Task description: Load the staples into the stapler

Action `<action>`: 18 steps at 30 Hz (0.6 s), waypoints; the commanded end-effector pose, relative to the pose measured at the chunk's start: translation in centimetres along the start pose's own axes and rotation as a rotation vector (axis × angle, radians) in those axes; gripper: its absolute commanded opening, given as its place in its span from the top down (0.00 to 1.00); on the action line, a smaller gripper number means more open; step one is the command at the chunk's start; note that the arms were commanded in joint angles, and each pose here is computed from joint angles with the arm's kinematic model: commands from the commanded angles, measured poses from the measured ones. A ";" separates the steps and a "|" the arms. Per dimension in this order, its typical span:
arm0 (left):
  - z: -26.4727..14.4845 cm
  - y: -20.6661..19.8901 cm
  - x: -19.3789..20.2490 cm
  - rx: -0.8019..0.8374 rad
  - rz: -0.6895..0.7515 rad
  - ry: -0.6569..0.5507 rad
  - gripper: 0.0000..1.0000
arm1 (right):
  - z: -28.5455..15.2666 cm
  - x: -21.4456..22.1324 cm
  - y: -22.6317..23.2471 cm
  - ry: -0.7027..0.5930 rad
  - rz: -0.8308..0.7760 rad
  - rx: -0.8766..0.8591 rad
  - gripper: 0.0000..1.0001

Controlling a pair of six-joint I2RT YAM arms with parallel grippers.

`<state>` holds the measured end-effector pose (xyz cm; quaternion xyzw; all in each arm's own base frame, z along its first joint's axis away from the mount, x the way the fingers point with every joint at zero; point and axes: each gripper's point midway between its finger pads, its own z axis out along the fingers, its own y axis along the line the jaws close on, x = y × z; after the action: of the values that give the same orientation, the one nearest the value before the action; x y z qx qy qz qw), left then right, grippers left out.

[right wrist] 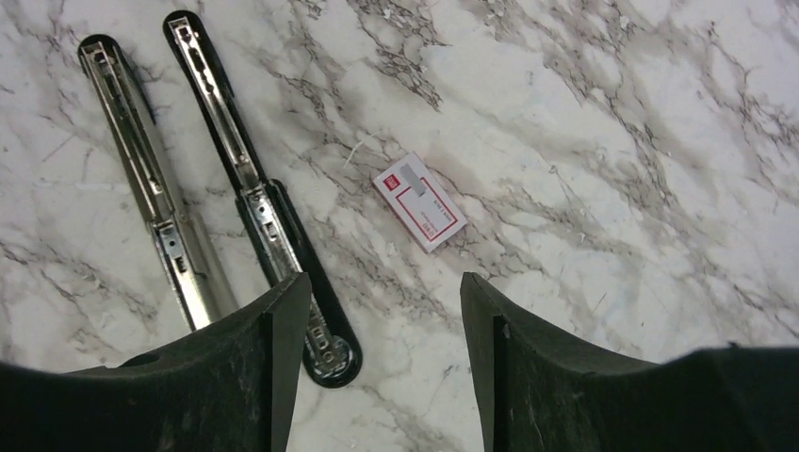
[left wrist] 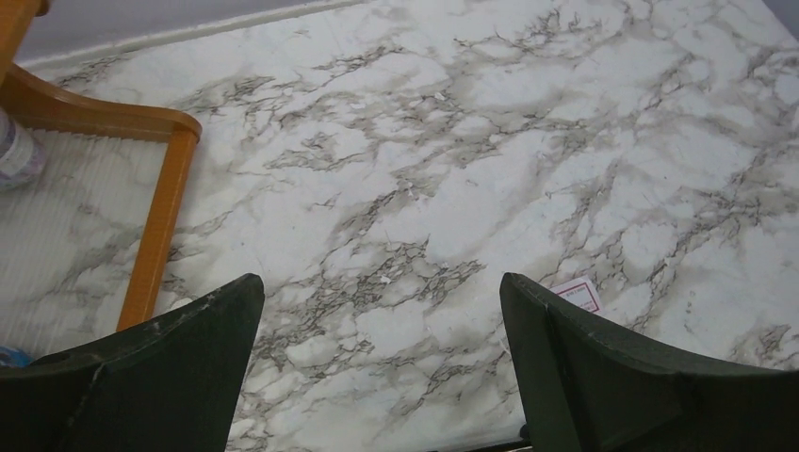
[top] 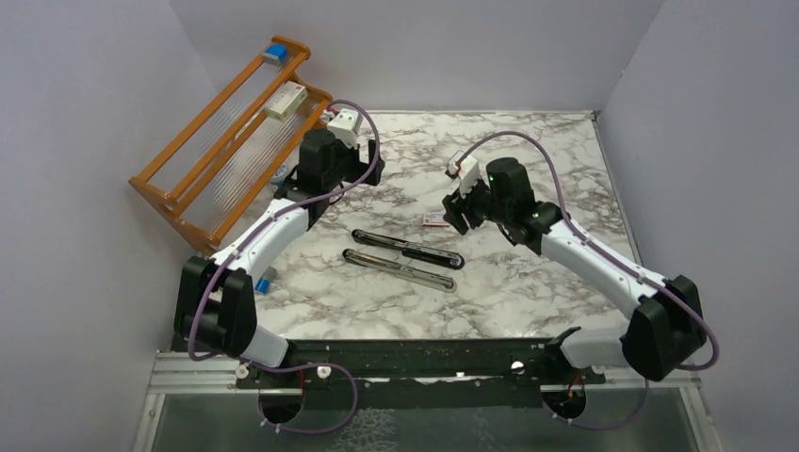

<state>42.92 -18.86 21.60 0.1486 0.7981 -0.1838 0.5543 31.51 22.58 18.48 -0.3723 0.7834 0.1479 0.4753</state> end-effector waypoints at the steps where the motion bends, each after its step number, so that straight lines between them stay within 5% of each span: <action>1: -1.8 1.1 -1.0 -0.089 -0.134 -0.033 0.01 | 2.0 -2.2 -0.2 -0.089 -0.176 -0.218 0.37; 7: -2.4 0.1 0.7 -0.047 -0.179 0.010 0.01 | 5.3 1.3 -2.5 -0.030 -0.196 -0.405 0.37; 18: -3.7 -0.2 1.4 -0.039 -0.195 -0.002 0.01 | 11.0 5.7 -4.5 0.085 -0.224 -0.491 0.35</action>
<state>39.72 -17.35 20.09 0.0611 0.8212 -0.2118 0.5263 40.19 22.65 8.88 -0.5446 0.7222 0.2400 0.3526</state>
